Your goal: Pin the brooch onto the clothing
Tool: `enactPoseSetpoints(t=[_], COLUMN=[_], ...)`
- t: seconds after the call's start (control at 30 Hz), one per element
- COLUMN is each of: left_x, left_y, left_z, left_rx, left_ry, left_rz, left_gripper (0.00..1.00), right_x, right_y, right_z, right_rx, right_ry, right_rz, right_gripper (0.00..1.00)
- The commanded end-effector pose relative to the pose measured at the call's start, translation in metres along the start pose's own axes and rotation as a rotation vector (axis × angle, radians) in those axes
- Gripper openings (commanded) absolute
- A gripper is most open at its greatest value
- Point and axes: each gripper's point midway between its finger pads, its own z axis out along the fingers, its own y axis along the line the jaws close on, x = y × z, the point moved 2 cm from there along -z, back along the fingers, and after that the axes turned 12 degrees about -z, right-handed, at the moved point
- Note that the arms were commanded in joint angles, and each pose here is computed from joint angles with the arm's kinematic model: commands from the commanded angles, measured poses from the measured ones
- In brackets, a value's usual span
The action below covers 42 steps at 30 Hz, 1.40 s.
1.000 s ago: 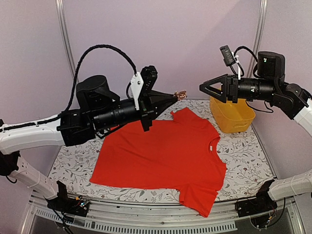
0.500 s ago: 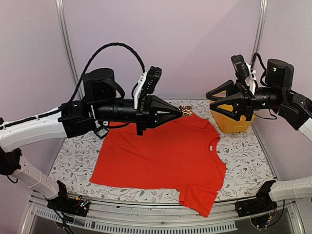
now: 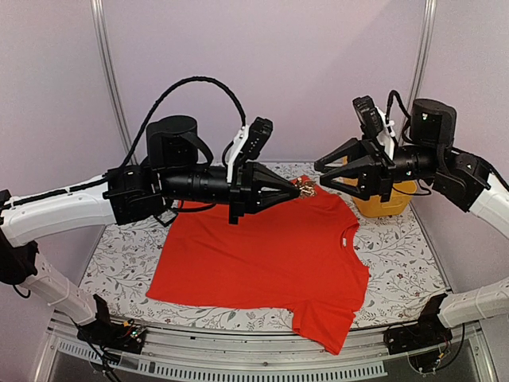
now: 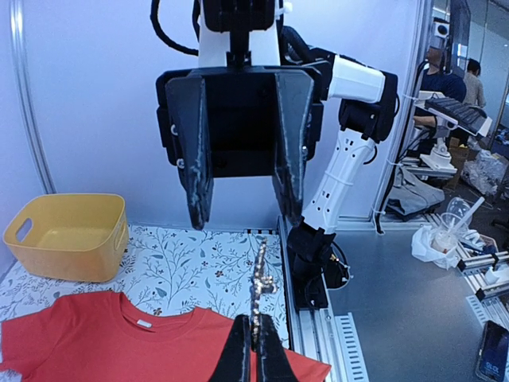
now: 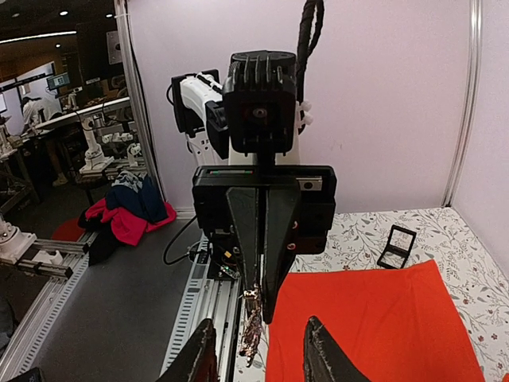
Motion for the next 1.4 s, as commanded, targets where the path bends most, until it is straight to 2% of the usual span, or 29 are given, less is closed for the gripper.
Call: enactPoseSetpoints(t=[0.0, 0.23, 0.33, 0.47, 0.57, 0.6, 0.83, 1.03, 1.2, 1.27, 1.37], left_x=[-0.007, -0.003, -0.002, -0.002, -0.003, -0.002, -0.005, -0.005, -0.008, -0.006, -0.004], left_y=[0.006, 0.009, 0.01, 0.01, 0.01, 0.01, 0.011, 0.022, 0.025, 0.025, 0.026], left_z=[-0.001, 0.002, 0.004, 0.003, 0.003, 0.003, -0.003, -0.003, -0.006, -0.007, -0.008], left_rx=[-0.019, -0.026, -0.029, -0.029, -0.029, -0.032, -0.054, -0.114, -0.141, -0.146, -0.159], left_ry=[-0.011, 0.003, 0.013, 0.012, 0.011, 0.011, -0.016, -0.036, -0.036, -0.023, -0.008], left_rz=[0.003, -0.003, -0.003, 0.0, -0.001, -0.001, 0.006, -0.008, 0.0, 0.012, 0.016], left_gripper=[0.0, 0.0, 0.0, 0.0, 0.0, 0.0, 0.0, 0.0, 0.0, 0.0, 0.0], right_x=[0.011, 0.022, 0.026, 0.03, 0.032, 0.033, 0.039, 0.038, 0.048, 0.051, 0.051], right_y=[-0.002, -0.005, -0.006, -0.006, -0.007, -0.007, -0.014, -0.022, -0.028, -0.03, -0.032], right_z=[0.007, 0.013, 0.015, 0.015, 0.016, 0.016, 0.017, 0.022, 0.026, 0.023, 0.019], right_rx=[0.004, 0.006, 0.006, 0.007, 0.006, 0.007, 0.039, 0.067, 0.086, 0.11, 0.134], right_ry=[0.023, 0.054, 0.07, 0.083, 0.095, 0.101, 0.131, 0.083, 0.126, 0.161, 0.191], right_rz=[0.022, 0.051, 0.06, 0.061, 0.071, 0.076, 0.103, 0.158, 0.224, 0.226, 0.2], right_gripper=[0.32, 0.29, 0.19, 0.13, 0.01, 0.0, 0.0, 0.0, 0.0, 0.06, 0.08])
